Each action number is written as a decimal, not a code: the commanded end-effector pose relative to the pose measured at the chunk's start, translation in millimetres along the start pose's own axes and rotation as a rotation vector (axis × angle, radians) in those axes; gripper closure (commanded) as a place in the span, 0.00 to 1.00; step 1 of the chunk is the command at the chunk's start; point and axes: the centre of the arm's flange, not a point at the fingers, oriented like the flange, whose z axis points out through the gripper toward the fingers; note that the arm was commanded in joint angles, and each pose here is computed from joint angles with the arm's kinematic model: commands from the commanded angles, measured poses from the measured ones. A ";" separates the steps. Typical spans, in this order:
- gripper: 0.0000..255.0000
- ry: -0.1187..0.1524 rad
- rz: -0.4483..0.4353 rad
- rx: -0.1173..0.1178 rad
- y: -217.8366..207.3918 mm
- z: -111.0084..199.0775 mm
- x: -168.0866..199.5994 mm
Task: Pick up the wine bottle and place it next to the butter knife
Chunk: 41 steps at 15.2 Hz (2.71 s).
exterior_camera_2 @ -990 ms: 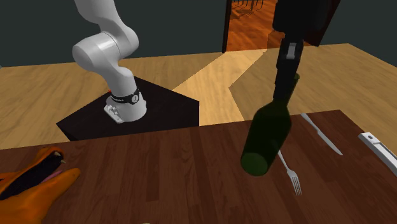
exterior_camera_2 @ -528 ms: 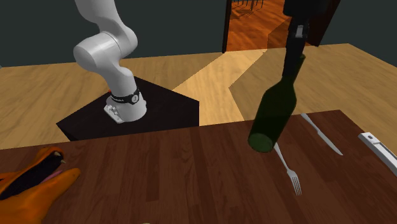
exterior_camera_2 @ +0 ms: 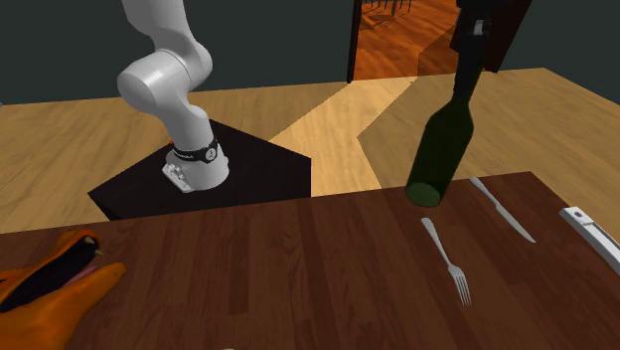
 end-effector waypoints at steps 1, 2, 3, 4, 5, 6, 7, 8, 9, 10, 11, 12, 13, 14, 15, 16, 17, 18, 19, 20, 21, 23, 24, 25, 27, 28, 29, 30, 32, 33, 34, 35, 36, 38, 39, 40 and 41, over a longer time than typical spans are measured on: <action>1.00 0.001 0.001 0.000 -26.3 -2.3 1.4; 1.00 0.001 0.001 0.000 -39.4 -2.7 2.7; 1.00 0.001 0.001 0.000 -52.5 -3.1 4.0; 1.00 0.001 0.001 0.000 -65.7 -3.6 5.3; 1.00 0.001 0.001 0.000 -78.8 -4.0 6.6; 1.00 0.001 0.001 0.000 -94.7 -4.5 8.3; 1.00 0.001 0.001 0.000 -94.9 0.8 7.7; 1.00 0.001 0.001 0.000 -95.2 6.0 7.1; 1.00 0.001 0.001 0.000 -95.3 11.3 6.6; 1.00 0.001 0.001 0.000 -95.5 16.5 6.0; 1.00 0.001 0.001 0.000 -95.7 21.8 5.5; 1.00 0.001 0.001 0.000 -96.0 27.0 4.9; 1.00 0.001 0.001 0.000 -96.2 32.3 4.4; 1.00 0.001 0.001 0.000 -96.4 37.5 3.8; 1.00 0.001 0.001 0.000 -96.6 42.7 3.2; 1.00 0.001 0.001 0.000 -96.8 48.0 2.7; 1.00 0.001 0.001 0.000 -97.0 53.2 2.1; 1.00 0.001 0.001 0.000 -97.2 58.5 1.6; 1.00 0.001 0.001 0.000 -97.3 62.3 1.2; 1.00 0.001 0.001 0.000 -97.3 62.3 1.1; 1.00 0.001 0.001 0.000 -97.3 62.3 1.1; 1.00 0.001 0.001 0.000 -97.3 62.3 1.2; 1.00 0.001 0.001 0.000 -97.3 62.3 1.2; 1.00 0.001 0.001 0.000 -97.3 62.3 1.2; 1.00 0.001 0.001 0.000 -97.3 62.3 1.2; 0.00 0.001 0.001 0.000 -97.3 62.3 1.2; 0.00 0.001 0.001 0.000 -97.2 62.3 1.1; 0.00 0.001 0.001 0.000 -97.2 62.3 1.1; 0.00 0.001 0.001 0.000 -97.2 62.3 1.1; 0.00 0.001 0.001 0.000 -97.3 62.3 1.2; 0.00 0.001 0.001 0.000 -97.3 49.1 1.1; 0.00 0.001 0.001 0.000 -97.3 35.9 1.1; 0.00 0.001 0.001 0.000 -97.3 22.7 1.1; 0.00 0.001 0.001 0.000 -97.3 12.3 1.1; 0.00 0.001 0.001 0.000 -97.3 12.3 1.1; 0.00 0.001 0.001 0.000 -97.3 12.3 1.1; 0.00 0.001 0.001 0.000 -97.3 12.3 1.1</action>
